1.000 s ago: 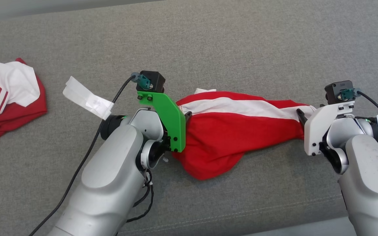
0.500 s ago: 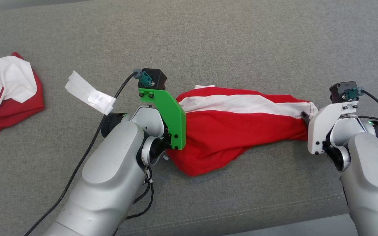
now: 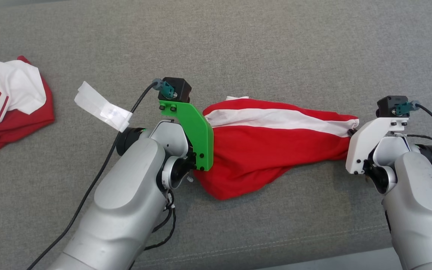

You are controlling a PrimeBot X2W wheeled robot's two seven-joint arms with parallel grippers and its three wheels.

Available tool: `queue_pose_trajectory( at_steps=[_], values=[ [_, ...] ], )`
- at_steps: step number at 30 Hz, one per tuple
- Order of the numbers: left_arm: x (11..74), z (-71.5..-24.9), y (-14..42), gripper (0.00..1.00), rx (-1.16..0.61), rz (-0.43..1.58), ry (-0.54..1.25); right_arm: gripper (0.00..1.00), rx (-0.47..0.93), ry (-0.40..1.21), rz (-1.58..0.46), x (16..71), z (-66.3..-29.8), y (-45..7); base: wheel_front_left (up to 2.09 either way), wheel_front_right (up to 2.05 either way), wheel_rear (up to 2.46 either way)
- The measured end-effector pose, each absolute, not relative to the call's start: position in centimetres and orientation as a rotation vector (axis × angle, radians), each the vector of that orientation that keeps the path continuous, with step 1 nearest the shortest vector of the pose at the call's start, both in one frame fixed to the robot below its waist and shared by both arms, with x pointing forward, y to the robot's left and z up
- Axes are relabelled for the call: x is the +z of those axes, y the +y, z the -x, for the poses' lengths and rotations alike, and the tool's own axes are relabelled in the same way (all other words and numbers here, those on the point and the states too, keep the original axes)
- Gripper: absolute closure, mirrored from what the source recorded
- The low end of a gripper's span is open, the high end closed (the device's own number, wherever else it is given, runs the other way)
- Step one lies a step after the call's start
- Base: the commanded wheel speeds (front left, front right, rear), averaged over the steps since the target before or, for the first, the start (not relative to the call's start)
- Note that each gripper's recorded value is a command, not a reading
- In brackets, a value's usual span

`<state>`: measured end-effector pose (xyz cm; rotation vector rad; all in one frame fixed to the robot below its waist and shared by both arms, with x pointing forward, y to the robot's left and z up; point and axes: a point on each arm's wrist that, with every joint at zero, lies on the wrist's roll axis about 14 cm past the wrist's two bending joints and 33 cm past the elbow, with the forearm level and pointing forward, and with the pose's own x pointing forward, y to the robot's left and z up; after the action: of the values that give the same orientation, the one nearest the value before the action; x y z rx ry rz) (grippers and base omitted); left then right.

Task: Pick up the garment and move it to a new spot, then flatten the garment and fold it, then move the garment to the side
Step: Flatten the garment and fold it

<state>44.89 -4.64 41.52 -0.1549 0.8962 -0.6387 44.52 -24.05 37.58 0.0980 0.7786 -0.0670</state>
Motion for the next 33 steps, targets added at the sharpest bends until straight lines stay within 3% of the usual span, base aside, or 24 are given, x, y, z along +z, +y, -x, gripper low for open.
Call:
queue_pose_trajectory(
  at_steps=[7, 15, 25, 33],
  values=[
    [43.3, -45.6, -4.9, 1.0, -0.648, 0.182, 0.801, 1.0, -0.067, 0.729, -0.114, 38.5, -44.9, -23.9, 0.0, 0.0, 0.0],
    [49.1, -48.5, -4.0, 1.0, -0.606, 0.321, 0.594, 1.0, -0.011, 0.511, -0.227, 44.5, -47.9, -21.9, 0.0, 0.0, 0.0],
    [56.0, -55.1, 0.0, 1.0, -0.511, 0.44, 0.358, 1.0, 0.16, 0.304, -0.274, 53.0, -53.8, -16.6, 0.0, 0.0, 0.0],
    [63.5, -61.8, 2.9, 1.0, -0.485, 0.456, 0.071, 1.0, 0.262, 0.033, -0.085, 62.9, -60.4, -13.5, 0.0, 0.0, 0.0]
  ],
)
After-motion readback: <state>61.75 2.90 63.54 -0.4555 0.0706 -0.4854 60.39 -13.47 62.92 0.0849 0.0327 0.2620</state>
